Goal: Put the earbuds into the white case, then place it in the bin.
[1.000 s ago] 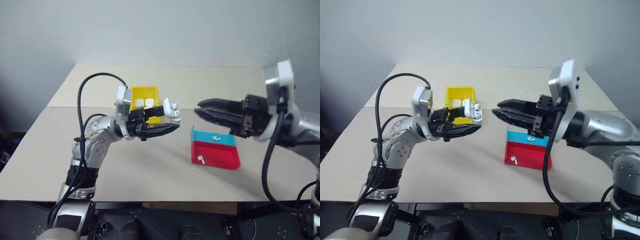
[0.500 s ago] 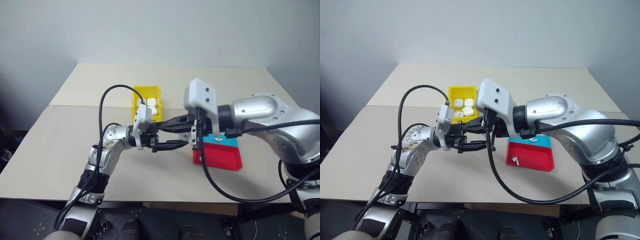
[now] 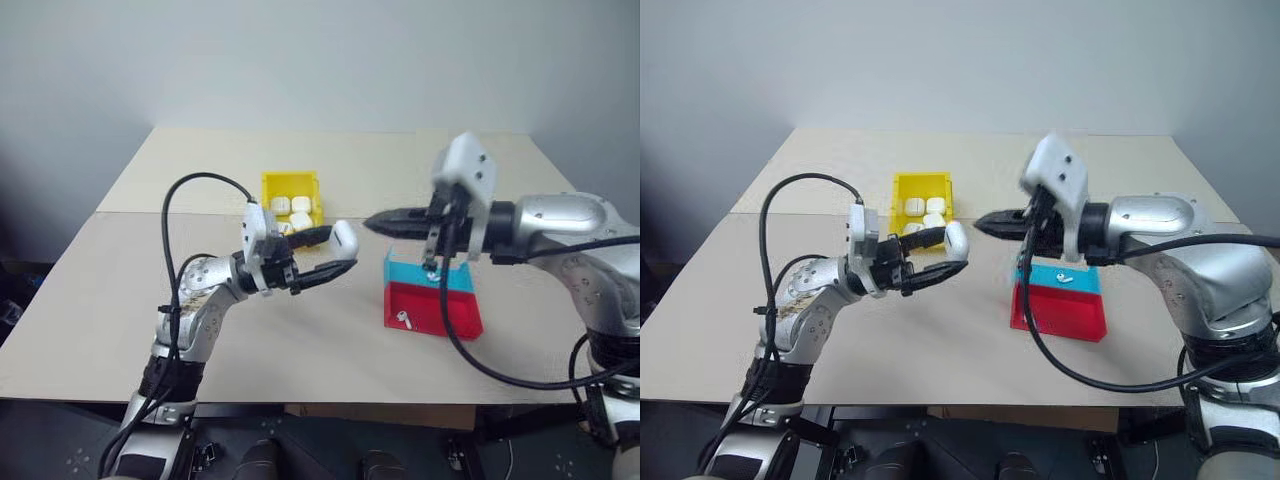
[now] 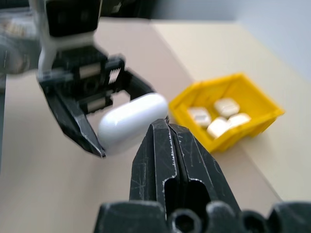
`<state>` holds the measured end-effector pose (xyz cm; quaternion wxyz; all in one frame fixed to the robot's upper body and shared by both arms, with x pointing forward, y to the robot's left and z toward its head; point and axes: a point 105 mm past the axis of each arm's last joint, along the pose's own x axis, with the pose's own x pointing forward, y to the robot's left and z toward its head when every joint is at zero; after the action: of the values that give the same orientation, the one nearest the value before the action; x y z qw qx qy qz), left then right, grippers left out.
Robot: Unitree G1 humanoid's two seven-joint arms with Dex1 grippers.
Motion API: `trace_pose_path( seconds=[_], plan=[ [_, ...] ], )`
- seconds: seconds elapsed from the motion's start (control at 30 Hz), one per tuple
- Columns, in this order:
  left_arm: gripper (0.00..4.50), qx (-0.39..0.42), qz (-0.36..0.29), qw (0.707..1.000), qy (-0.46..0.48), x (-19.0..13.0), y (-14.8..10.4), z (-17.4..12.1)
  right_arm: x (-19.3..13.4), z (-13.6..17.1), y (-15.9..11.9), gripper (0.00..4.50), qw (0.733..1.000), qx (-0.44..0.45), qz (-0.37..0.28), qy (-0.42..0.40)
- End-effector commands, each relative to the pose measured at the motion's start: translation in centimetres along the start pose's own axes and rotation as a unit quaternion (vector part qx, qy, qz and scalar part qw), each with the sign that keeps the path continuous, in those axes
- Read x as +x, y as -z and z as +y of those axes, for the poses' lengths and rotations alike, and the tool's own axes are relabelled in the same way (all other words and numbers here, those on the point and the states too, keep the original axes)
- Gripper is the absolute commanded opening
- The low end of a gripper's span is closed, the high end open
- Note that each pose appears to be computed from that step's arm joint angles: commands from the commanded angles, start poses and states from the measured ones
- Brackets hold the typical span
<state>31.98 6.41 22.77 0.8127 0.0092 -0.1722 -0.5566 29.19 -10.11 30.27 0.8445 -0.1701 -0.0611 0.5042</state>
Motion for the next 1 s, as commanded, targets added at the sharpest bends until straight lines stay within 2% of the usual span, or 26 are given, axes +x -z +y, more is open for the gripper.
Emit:
trace_pose_path(
  seconds=[0.03, 0.13, 0.2, 0.43, 0.47, 0.57, 0.63, 0.87, 1.0],
  plan=[
    [2.77, 0.06, -0.033, 0.983, -0.171, -0.2, -2.8, 4.1, -2.2, -1.1, -1.6, 0.03, 0.996, 0.015, -0.058, 0.061],
    [2.77, 0.073, -0.013, 0.947, -0.313, -0.5, -2.6, 8.9, -1.8, -0.3, 0.8, 0.03, 0.996, 0.026, -0.021, 0.076],
    [2.77, 0.081, 0.013, 0.931, -0.355, -0.3, -1.8, 10.9, -1.4, 0.2, 1.6, 0.03, 0.997, 0.026, -0.01, 0.077],
    [2.77, 0.078, 0.106, 0.923, -0.363, 2.2, 2.5, 14.4, -1.1, 0.9, 1.8, 0.03, 0.996, 0.03, -0.012, 0.078],
    [2.77, 0.084, 0.116, 0.92, -0.364, 2.3, 3.0, 14.6, -1.1, 1.0, 1.8, 0.03, 0.996, 0.03, -0.011, 0.079],
    [3.73, 0.078, 0.14, 0.917, -0.365, 2.5, 4.2, 14.9, -1.3, 1.2, 1.9, 0.0, 0.996, 0.027, -0.009, 0.081],
    [4.42, 0.077, 0.129, 0.922, -0.358, 2.5, 3.7, 15.0, -1.5, 1.3, 2.0, 0.0, 0.996, 0.027, -0.008, 0.085],
    [4.47, 0.09, 0.05, 0.936, -0.335, 0.1, 0.6, 14.5, -1.6, 1.5, 2.6, 0.0, 0.996, 0.031, -0.002, 0.087],
    [4.47, 0.076, 0.055, 0.955, -0.283, -2.6, -0.6, 11.7, -1.8, 2.6, 4.0, 0.0, 0.998, 0.007, 0.016, 0.057]
  ],
)
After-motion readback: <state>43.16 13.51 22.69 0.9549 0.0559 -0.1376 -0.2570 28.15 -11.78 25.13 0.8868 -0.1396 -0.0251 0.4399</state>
